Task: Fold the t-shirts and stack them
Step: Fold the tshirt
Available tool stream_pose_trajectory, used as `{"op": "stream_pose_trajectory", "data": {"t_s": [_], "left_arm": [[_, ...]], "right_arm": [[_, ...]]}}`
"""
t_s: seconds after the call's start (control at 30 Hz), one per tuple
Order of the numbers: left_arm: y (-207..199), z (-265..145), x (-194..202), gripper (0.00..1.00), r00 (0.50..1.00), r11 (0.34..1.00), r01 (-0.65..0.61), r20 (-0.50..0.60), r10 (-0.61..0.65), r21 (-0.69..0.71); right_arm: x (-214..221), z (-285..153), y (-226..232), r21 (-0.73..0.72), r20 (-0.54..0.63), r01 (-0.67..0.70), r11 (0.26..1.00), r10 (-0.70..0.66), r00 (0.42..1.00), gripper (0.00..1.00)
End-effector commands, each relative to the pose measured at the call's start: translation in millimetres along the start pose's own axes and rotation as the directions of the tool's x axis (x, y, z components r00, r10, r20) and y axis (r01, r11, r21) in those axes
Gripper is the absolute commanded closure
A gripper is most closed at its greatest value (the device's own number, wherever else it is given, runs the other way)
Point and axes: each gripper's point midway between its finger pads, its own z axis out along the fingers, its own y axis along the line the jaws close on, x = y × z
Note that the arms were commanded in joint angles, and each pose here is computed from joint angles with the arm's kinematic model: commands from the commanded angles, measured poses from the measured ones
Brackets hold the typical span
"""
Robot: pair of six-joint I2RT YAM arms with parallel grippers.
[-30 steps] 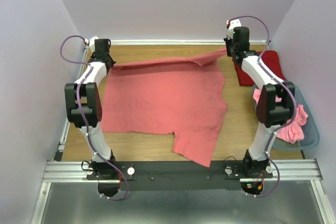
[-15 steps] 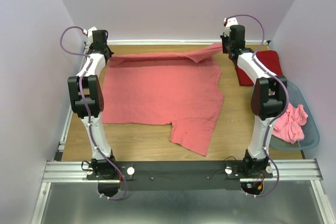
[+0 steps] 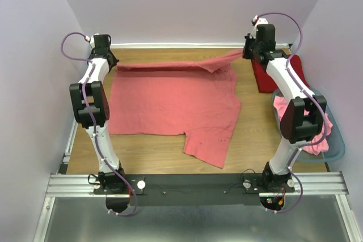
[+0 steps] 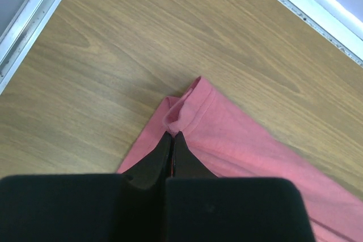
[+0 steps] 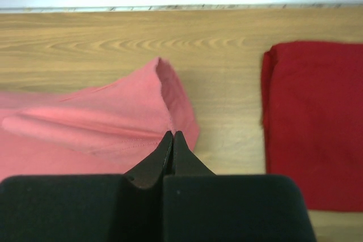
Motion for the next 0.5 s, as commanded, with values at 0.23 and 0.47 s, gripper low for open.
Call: {"op": "stream_pose_trajectory", "data": {"t_s": [0.23,0.47], "left_arm": [[4.3,-14.7,-41.9,1.00,0.995,0.998,-0.068,0.069,0.068,0.002],[-20.1,-19.4,-96.1,1.00,0.974,0.990,-0.135,0.188,0.125,0.045]], "right_arm": [[92.3,-21.3,10.2,-0.020,-0.273,-0.177,0.984,0.165,0.948,0.99],[108.0,-21.3,15.0,-0.031,-0.314,-0.204,0.979,0.184,0.931,1.00]]}}
